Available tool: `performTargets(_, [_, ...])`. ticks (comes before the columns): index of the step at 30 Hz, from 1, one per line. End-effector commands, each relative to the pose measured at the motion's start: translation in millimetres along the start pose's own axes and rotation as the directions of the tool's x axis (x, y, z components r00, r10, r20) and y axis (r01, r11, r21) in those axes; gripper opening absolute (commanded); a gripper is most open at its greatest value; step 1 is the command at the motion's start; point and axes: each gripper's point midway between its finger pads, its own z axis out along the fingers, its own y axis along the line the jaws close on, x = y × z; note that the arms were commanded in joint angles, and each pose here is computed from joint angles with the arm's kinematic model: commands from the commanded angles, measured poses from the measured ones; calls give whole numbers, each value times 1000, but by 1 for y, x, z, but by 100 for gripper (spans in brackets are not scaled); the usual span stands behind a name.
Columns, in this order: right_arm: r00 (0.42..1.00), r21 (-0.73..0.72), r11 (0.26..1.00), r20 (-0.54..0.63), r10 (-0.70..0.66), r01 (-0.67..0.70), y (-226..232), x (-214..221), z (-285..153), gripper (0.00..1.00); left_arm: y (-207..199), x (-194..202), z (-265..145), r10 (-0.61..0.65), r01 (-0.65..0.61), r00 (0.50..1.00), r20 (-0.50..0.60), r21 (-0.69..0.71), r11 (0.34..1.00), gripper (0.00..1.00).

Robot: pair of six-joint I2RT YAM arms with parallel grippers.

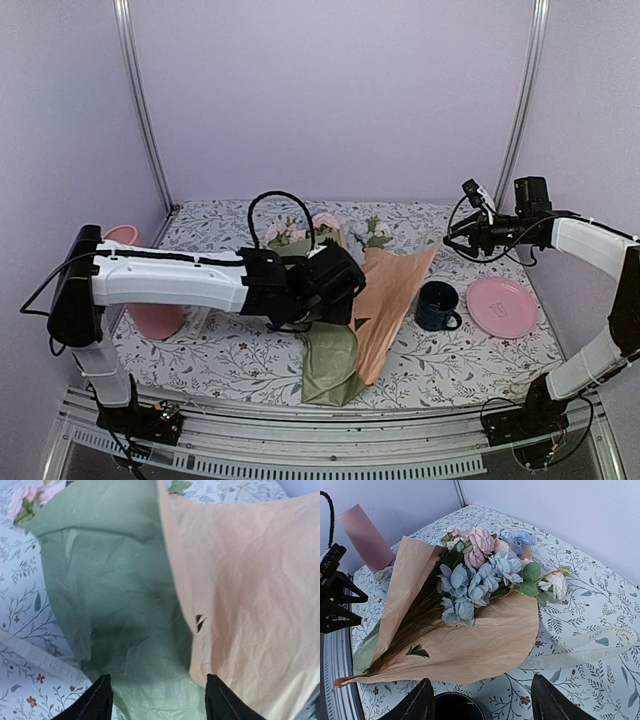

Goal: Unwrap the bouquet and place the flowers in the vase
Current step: Unfold the two-thirds folded wrapping paper from the folded wrapping paper.

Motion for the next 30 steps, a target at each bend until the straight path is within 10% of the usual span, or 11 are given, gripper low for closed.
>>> performTargets(1, [997,52,996,19,-75,74,1,-18,-10,68,-27,-27,-2,-103,88,992,72,189,978,66])
performTargets(13, [998,33,998,11,-57,56,0,-10,-5,68,-25,-37,43,-114,92,989,99,205,974,45])
performTargets(17, [998,35,998,7,-55,55,-1,-9,-5,68,-21,-45,33,-118,91,987,110,225,970,0])
performTargets(30, [1000,-16,1000,-22,-9,9,-1,6,10,68,119,-1,-31,-251,244,961,114,76,967,0])
